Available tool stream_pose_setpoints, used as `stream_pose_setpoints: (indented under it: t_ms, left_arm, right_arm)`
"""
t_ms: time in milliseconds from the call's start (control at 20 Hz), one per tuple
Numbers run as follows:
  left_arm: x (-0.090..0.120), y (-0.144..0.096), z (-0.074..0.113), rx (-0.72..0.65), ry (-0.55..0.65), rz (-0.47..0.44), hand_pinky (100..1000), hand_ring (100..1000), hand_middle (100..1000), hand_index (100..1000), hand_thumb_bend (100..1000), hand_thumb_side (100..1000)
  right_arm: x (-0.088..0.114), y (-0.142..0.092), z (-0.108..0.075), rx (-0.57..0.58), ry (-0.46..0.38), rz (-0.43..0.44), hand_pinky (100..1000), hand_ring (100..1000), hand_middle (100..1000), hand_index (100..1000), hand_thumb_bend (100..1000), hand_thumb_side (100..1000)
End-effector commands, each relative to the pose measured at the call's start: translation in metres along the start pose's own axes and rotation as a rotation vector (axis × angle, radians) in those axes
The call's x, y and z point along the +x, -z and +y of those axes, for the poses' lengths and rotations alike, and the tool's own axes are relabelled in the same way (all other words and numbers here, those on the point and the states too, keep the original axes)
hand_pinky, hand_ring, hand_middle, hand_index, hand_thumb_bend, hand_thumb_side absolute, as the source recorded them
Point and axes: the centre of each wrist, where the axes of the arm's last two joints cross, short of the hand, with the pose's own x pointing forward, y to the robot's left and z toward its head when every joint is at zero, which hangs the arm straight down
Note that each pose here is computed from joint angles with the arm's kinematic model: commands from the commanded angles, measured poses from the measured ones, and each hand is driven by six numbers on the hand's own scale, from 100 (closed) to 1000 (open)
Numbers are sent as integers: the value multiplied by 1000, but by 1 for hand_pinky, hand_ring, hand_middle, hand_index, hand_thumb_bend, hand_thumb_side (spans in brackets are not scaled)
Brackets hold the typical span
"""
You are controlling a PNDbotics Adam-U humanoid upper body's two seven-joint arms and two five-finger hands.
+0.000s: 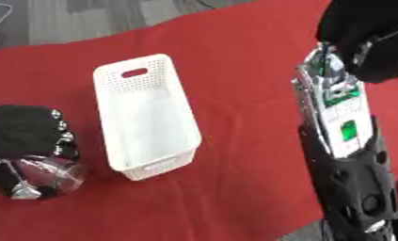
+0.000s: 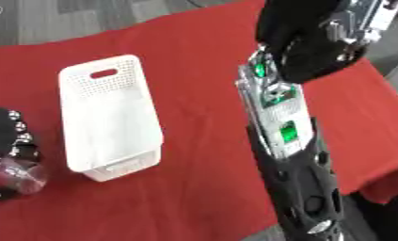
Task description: Pick up objects on the table and place them in the box.
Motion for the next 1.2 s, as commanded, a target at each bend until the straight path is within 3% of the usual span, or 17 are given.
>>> stream_pose_setpoints:
  t_ms: [50, 200, 450, 1200]
  left_arm:
    - [-7, -17, 3, -21, 22, 51, 100, 100, 203, 461, 100, 601]
    - [-7, -20, -4, -40, -11, 93, 100, 100, 147, 466, 100, 585]
    - [-6, -21, -7, -13, -74, 123, 100, 100, 100, 401, 100, 554]
    - [-5, -37, 27, 169, -165, 229, 100, 100, 100, 354, 100, 561]
  right_arm:
    - [2, 7, -1, -10, 5, -39, 423, 500, 591, 682, 100, 1000]
    - [2, 7, -1, -9, 4, -40, 423, 500, 590, 682, 100, 1000]
    - [2, 7, -1, -9, 3, -40, 423, 500, 590, 682, 100, 1000]
    - [2, 6, -4, -1, -13, -34, 423, 500, 586, 682, 100, 1000]
